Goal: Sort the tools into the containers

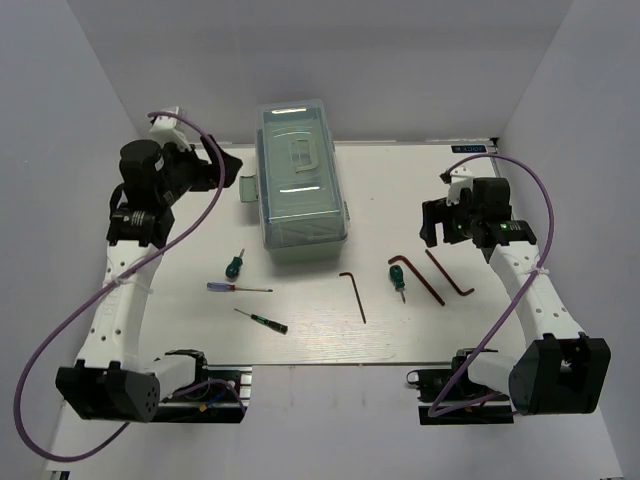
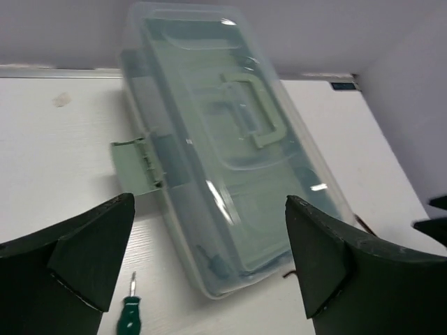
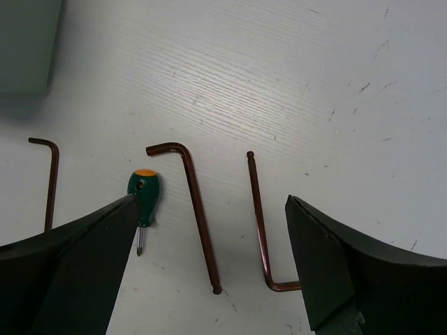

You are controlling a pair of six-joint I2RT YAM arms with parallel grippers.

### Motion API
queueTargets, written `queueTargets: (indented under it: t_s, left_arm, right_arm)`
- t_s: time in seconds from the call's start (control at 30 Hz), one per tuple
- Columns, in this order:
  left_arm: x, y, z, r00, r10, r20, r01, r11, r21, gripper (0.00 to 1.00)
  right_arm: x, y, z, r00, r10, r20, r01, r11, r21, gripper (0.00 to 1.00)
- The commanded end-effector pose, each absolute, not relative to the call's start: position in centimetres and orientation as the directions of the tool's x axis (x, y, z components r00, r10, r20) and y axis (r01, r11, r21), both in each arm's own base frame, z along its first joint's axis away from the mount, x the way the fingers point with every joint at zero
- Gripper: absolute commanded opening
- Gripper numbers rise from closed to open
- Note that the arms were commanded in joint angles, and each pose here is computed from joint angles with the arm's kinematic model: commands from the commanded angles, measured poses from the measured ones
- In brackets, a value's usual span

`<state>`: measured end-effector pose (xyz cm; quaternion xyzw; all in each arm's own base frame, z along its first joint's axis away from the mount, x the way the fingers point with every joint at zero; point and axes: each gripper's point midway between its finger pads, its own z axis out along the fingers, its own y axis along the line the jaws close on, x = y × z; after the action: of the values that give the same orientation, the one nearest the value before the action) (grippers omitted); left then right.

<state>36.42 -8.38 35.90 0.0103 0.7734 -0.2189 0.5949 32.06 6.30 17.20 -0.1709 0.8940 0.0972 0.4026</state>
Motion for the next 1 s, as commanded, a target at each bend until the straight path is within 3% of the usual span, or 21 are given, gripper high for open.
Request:
queueTargets:
  t_s: [0.0,0.13,0.17,0.2,0.23,0.27,0.37,0.4,0.43,0.47,0.5,0.53,0.57,0.6,0.63,0.67,0.73,0.97]
  left_arm:
    - [37.6,-12.3,35.7,-0.365,-0.232,-0.901,0.451,0.803,-0.389,0.99]
    - [40.0,-15.3,36.4,-0.412,-0.198,-0.889,0.540,0.733,-0.413,0.80]
    - [40.5,-15.8,36.4,-0.424,-0.192,-0.885,0.543,0.728,-0.418,0.67]
    - [40.6,-16.8,36.0,-0.447,-0.160,-0.880,0.562,0.715,-0.415,0.62]
    - [41.1,-17.4,37.8,-0.422,-0.158,-0.893,0.583,0.706,-0.401,0.55]
    - [42.3,-18.1,36.5,-0.454,-0.140,-0.880,0.580,0.703,-0.412,0.38]
    - [43.2,-20.3,37.4,-0.463,-0.120,-0.878,0.600,0.687,-0.410,0.11]
    - [44.0,-21.1,36.3,-0.497,-0.123,-0.859,0.588,0.680,-0.438,0.00]
    - [44.1,-22.3,36.0,-0.509,-0.121,-0.852,0.591,0.671,-0.448,0.00]
    - [44.3,-22.9,35.5,-0.529,-0.124,-0.839,0.585,0.663,-0.467,0.00]
    - [44.7,-23.6,35.9,-0.528,-0.128,-0.839,0.586,0.661,-0.469,0.06]
    - [45.3,-24.7,32.9,-0.604,-0.096,-0.791,0.547,0.673,-0.499,0.10]
    - [45.6,-25.3,32.1,-0.626,-0.084,-0.776,0.529,0.685,-0.501,0.17]
    - [46.3,-25.5,32.6,-0.614,-0.088,-0.784,0.511,0.712,-0.481,0.54]
    - [45.9,-26.4,31.6,-0.643,-0.066,-0.763,0.496,0.723,-0.481,0.71]
    - [46.8,-26.4,30.0,-0.659,-0.061,-0.750,0.458,0.758,-0.464,0.78]
    - [47.3,-26.5,30.2,-0.657,-0.072,-0.750,0.432,0.780,-0.453,0.84]
    - [47.6,-27.0,27.5,-0.705,-0.067,-0.706,0.329,0.851,-0.409,0.83]
  right_arm:
    - [31.6,7.0,18.2,-0.582,-0.253,-0.773,-0.436,0.899,0.034,0.90]
    - [30.8,8.1,18.3,-0.554,-0.316,-0.770,-0.536,0.843,0.040,0.88]
    - [30.3,8.5,18.1,-0.529,-0.369,-0.764,-0.595,0.804,0.024,0.75]
    - [29.8,8.6,17.8,-0.533,-0.384,-0.754,-0.612,0.790,0.031,0.55]
    - [29.6,9.1,18.0,-0.523,-0.387,-0.760,-0.638,0.769,0.047,0.30]
    - [29.5,9.1,17.7,-0.541,-0.384,-0.749,-0.634,0.771,0.063,0.00]
    - [29.9,8.8,17.6,-0.593,-0.343,-0.728,-0.588,0.803,0.100,0.00]
    - [30.4,8.9,18.5,-0.577,-0.344,-0.741,-0.589,0.804,0.085,0.08]
    - [30.6,9.0,18.6,-0.577,-0.344,-0.741,-0.590,0.803,0.087,0.60]
    - [30.6,9.0,18.6,-0.579,-0.340,-0.741,-0.586,0.805,0.089,0.61]
    - [30.9,9.1,18.9,-0.575,-0.335,-0.746,-0.588,0.803,0.092,0.77]
    - [31.1,9.1,19.0,-0.576,-0.328,-0.748,-0.583,0.807,0.096,0.86]
    - [31.2,9.2,19.3,-0.581,-0.310,-0.753,-0.573,0.812,0.108,0.90]
    - [31.4,9.4,19.3,-0.585,-0.304,-0.752,-0.573,0.811,0.118,0.90]
    - [31.6,9.5,19.3,-0.587,-0.297,-0.753,-0.570,0.812,0.125,0.90]
    - [31.6,9.7,19.5,-0.597,-0.279,-0.753,-0.560,0.817,0.141,0.90]
    - [32.1,9.6,19.5,-0.598,-0.266,-0.756,-0.548,0.824,0.144,0.90]
    - [32.7,9.7,19.1,-0.617,-0.242,-0.748,-0.527,0.834,0.165,0.90]
